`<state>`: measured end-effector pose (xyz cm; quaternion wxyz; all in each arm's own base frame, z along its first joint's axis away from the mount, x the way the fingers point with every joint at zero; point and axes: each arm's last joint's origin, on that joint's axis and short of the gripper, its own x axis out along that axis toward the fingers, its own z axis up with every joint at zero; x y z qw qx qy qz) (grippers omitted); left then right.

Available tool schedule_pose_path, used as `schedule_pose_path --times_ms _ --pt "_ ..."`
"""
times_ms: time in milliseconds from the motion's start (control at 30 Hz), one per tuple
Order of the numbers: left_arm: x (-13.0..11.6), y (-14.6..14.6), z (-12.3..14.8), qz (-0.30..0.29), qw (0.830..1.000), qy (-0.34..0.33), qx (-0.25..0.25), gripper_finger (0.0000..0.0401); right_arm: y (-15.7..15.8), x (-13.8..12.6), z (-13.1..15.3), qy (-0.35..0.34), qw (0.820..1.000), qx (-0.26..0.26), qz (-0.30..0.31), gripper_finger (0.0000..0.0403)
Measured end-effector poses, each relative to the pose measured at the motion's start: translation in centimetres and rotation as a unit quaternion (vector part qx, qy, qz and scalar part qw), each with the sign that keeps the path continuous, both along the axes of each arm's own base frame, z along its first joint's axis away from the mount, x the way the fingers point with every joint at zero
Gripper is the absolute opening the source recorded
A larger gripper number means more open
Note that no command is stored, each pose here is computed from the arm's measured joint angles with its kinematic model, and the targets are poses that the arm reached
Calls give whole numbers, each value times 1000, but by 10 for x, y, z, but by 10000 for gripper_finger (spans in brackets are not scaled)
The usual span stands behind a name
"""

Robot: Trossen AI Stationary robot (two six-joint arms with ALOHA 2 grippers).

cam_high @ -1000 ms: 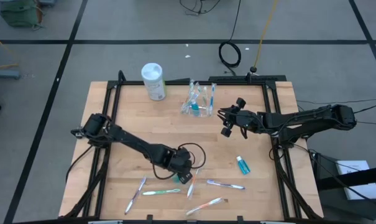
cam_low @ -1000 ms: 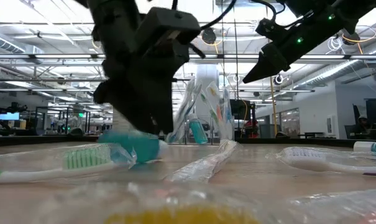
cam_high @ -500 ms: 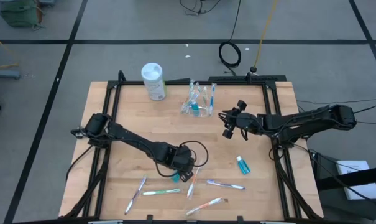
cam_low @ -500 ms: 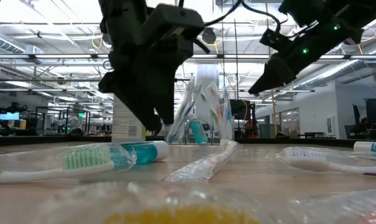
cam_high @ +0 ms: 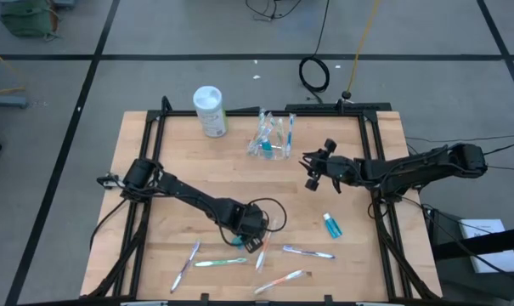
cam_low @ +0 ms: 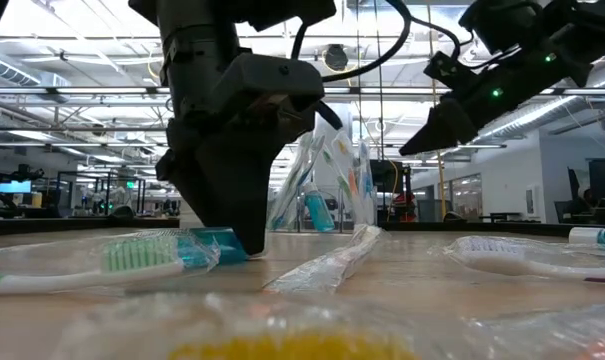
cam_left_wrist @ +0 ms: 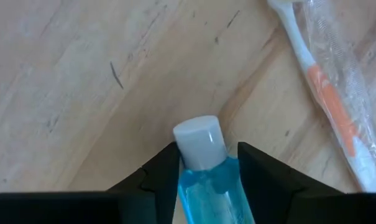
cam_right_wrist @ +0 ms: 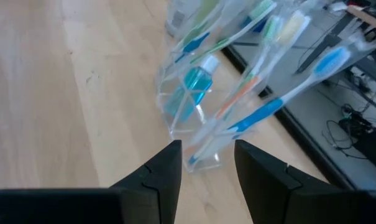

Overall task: Pick & Place toothbrushing station
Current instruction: Put the blue mouthwash into the transparent organizer

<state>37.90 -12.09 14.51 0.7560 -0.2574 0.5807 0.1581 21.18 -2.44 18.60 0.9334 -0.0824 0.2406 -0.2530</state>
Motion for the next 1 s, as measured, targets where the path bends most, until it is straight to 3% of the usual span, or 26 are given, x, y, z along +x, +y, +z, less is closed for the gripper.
schedule_pose_path --times_ms 167,467,700,867,1000 --pt "3 6 2 0 1000 -7 2 111 2 -5 -11 17 999 21 37 139" --pt "6 25 10 -20 999 -19 16 98 9 -6 -18 -18 985 33 166 139" --pt "9 45 24 -26 998 -41 38 85 11 -10 -21 -51 981 33 183 139" --pt "9 63 40 -24 993 -68 89 83 11 -10 -22 -51 981 37 181 139" --pt "9 82 64 -1 979 -116 168 83 11 -10 -22 -51 981 37 181 139"
